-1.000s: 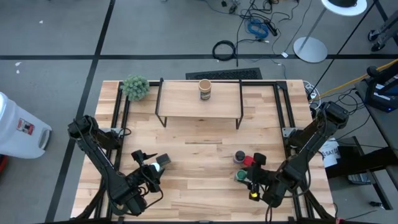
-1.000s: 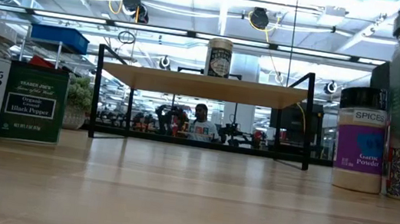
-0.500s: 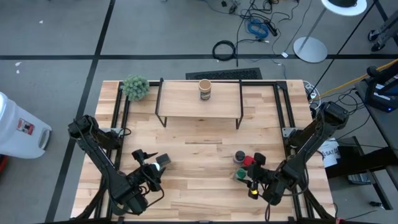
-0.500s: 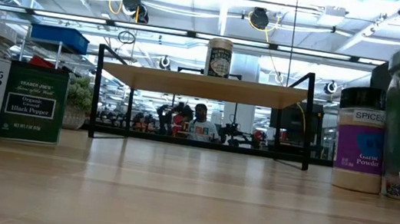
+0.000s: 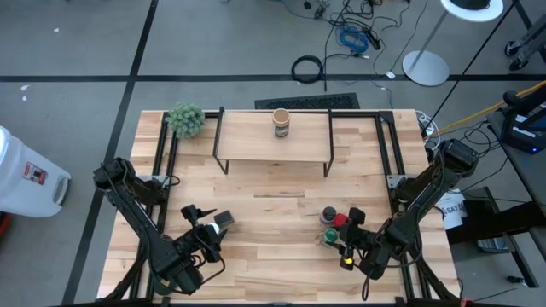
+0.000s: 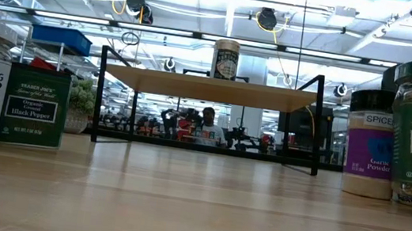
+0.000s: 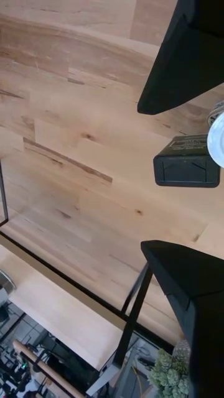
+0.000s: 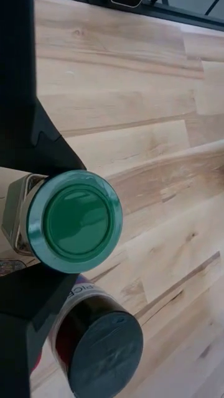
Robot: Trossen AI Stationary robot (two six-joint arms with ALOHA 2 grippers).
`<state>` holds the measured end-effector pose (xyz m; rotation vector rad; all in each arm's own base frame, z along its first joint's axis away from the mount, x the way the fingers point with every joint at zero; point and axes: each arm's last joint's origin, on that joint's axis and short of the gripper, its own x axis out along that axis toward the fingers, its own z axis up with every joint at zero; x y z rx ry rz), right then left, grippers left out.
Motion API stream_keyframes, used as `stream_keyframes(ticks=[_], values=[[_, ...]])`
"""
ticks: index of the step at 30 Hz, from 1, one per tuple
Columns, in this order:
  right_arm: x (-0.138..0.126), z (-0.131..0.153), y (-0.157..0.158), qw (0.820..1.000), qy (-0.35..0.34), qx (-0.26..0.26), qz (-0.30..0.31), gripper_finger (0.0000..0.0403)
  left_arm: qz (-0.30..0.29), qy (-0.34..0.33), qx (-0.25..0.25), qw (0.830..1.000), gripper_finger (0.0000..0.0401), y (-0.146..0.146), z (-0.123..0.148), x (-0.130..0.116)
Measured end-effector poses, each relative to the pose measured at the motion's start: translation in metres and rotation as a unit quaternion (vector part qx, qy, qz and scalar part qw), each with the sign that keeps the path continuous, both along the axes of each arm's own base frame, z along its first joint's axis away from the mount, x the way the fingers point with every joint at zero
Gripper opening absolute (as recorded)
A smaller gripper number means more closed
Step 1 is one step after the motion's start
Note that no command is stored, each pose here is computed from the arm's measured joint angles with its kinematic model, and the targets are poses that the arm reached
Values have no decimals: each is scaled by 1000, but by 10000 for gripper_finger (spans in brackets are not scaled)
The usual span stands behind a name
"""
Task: Shelf spices
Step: Move the green seasoning bottle to the middle right of the table
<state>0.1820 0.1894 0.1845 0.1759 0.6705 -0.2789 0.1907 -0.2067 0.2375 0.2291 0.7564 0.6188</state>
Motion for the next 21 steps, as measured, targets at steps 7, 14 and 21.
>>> stream_keyframes(ticks=[7, 14, 21], values=[[0, -1, 0, 1000, 1, 0, 0, 197, 0, -1, 0, 1000, 357, 0, 0, 0], [3, -9, 5, 1000, 11, 3, 5, 197, 0, -1, 0, 1000, 357, 0, 0, 0], [3, -10, 4, 1000, 15, -3, 5, 197, 0, -1, 0, 1000, 357, 0, 0, 0]])
